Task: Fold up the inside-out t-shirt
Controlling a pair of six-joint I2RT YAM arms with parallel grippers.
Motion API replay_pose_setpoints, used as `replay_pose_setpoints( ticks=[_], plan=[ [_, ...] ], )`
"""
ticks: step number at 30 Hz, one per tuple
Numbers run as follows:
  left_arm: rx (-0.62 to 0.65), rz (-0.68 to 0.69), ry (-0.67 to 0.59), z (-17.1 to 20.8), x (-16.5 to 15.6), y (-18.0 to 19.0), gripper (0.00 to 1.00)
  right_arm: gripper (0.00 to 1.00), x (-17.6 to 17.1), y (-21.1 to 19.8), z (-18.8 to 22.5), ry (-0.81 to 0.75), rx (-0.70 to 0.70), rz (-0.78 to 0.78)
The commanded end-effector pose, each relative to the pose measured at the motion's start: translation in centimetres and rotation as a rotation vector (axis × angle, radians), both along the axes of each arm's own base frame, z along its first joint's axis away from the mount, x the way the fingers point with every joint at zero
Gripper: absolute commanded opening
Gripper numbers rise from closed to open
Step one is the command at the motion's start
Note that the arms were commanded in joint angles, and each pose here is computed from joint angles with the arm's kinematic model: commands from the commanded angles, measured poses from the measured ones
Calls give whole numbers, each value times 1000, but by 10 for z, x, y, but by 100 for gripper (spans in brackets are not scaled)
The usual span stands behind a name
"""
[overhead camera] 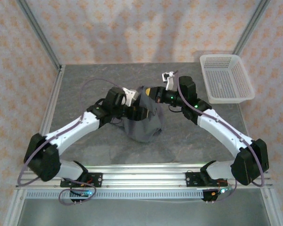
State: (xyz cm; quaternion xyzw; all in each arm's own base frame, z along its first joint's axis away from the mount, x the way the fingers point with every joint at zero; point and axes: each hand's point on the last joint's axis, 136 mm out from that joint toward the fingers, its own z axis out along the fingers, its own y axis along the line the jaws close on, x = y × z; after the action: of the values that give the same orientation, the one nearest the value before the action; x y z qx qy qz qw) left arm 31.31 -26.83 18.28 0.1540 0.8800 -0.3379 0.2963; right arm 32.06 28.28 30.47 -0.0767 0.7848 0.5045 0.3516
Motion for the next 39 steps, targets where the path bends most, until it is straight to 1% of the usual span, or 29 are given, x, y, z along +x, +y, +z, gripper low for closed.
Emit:
replay_pose_setpoints(
  ticks=[1, 2, 3, 4, 5, 6, 9, 11, 13, 14, 16, 19, 21, 23, 24, 26, 27, 29, 30, 31, 32, 33, 34, 35, 37, 39],
  plan=[
    [-64, -57, -115, 33, 11, -24, 76, 0, 6, 0, 38, -20, 89, -35],
    [5, -5, -87, 16, 16, -14, 66, 0, 10, -5, 46, -18, 98, -75],
    [104, 83, -54, -5, 23, 3, 56, 0, 15, -11, 55, -18, 116, -123],
    [189, 162, -23, -23, 27, 21, 50, 0, 22, -21, 64, -21, 133, -188],
    [276, 239, 23, -45, 27, 40, 48, 0, 30, -35, 72, -15, 153, -278],
    [331, 286, 63, -63, 25, 55, 51, 0, 36, -49, 81, -11, 181, -355],
    [402, 402, 141, -103, 18, 89, 61, 0, 46, -78, 111, -19, 313, -485],
    [428, 467, 164, -116, 16, 110, 68, 0, 48, -90, 127, -16, 375, -536],
    [430, 507, 163, -119, 17, 124, 69, 0, 47, -95, 139, -24, 382, -557],
    [407, 510, 160, -116, 19, 126, 69, 0, 46, -93, 145, -35, 371, -538],
    [315, 451, 121, -98, 25, 113, 69, 0, 44, -83, 146, -53, 341, -484],
    [137, 330, -13, -39, 27, 85, 73, 0, 45, -71, 120, -37, 239, -443],
    [65, 340, -105, 6, 24, 86, 76, 0, 37, -53, 99, -72, 111, -353],
    [40, 399, -162, 40, 21, 102, 79, 0, 27, -30, 73, -86, -43, -268],
    [48, 453, -181, 54, 18, 115, 79, 0, 20, -15, 58, -86, -128, -219],
    [117, 598, -192, 67, 12, 150, 80, 0, 7, 17, 26, -72, -254, -114],
    [153, 667, -202, 72, 8, 168, 80, 0, -4, 39, 6, -71, -304, -28],
    [199, 759, -222, 80, 1, 192, 80, 0, -28, 79, -28, -45, -336, 137],
    [208, 767, -233, 82, -1, 197, 80, 5, -42, 97, -43, -25, -336, 222],
    [216, 764, -233, 82, -3, 198, 80, 10, -49, 106, -52, -7, -339, 256],
    [230, 755, -219, 79, -4, 198, 80, 19, -50, 110, -56, 12, -340, 255],
    [240, 735, -197, 73, -5, 195, 80, 30, -46, 107, -55, 17, -335, 220],
    [250, 719, -171, 66, -5, 193, 80, 37, -42, 100, -50, -2, -336, 180],
    [266, 704, -132, 55, -6, 190, 81, 46, -37, 89, -41, -32, -329, 127],
    [293, 654, -56, 34, -7, 182, 80, 60, -23, 61, -25, -71, -303, 8],
    [288, 557, 11, 15, -6, 164, 80, 64, -3, 22, -26, -53, -286, -154]
  ],
)
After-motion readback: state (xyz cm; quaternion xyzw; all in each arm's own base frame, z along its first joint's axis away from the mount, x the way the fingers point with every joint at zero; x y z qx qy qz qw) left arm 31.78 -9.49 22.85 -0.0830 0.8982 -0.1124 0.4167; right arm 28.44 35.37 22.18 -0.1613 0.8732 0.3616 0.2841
